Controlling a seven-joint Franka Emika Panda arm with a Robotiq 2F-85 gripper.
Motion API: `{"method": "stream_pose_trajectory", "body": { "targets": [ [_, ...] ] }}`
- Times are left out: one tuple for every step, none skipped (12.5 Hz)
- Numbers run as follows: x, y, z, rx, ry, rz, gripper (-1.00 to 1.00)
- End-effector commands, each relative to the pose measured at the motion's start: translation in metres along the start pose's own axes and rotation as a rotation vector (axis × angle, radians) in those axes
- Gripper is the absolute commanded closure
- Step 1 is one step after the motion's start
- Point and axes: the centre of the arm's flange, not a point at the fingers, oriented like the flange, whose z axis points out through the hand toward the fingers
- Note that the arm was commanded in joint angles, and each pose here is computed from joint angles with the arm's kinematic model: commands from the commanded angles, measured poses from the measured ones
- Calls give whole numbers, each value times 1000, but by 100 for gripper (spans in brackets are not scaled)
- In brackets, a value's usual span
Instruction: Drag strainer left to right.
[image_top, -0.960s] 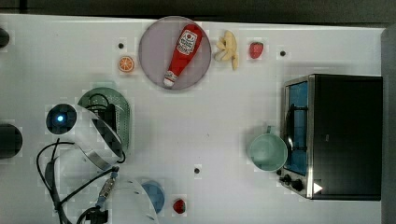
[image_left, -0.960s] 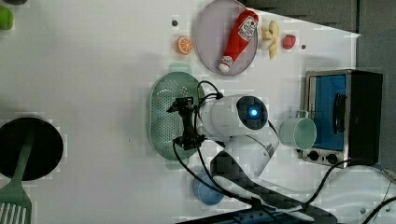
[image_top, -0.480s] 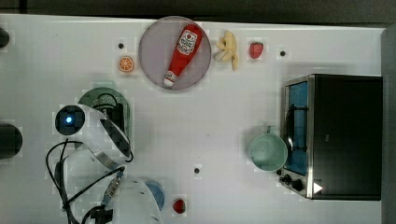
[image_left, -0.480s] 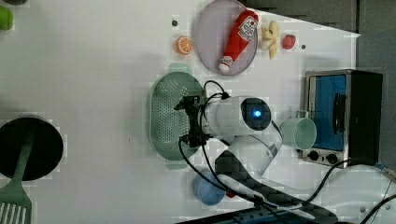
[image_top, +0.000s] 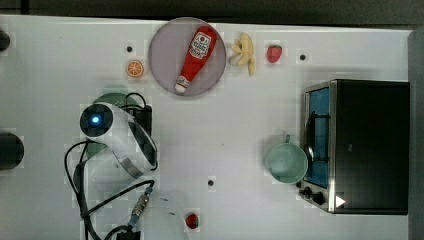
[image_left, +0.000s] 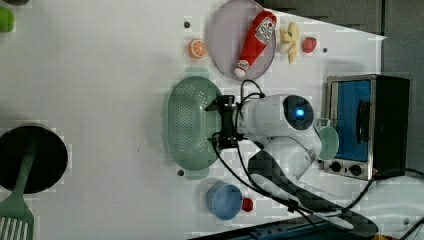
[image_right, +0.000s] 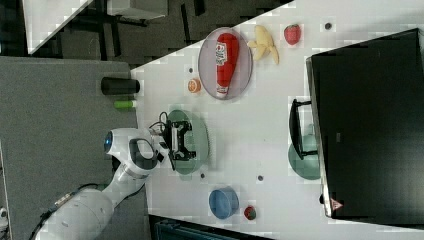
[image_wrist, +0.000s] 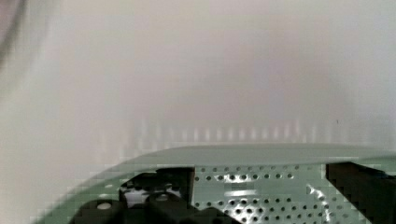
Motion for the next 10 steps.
{"method": "stream_pose_trajectory", "body": {
  "targets": [
    [29,2,2,-7,19,9,-100],
    [36,2,2,-5,18,12,-100],
    [43,3,2,-7,20,15,-100],
    [50,3,3,-10,23,9,-100],
    [57,4,2,-12,28,4,-100],
    [65,4,3,-14,33,-5,-100],
    [74,5,3,-17,38,-17,-100],
    [82,4,3,-19,43,-27,-100],
    [92,4,4,-22,49,-25,-100],
    [101,4,5,-25,55,-22,-100]
  ]
}}
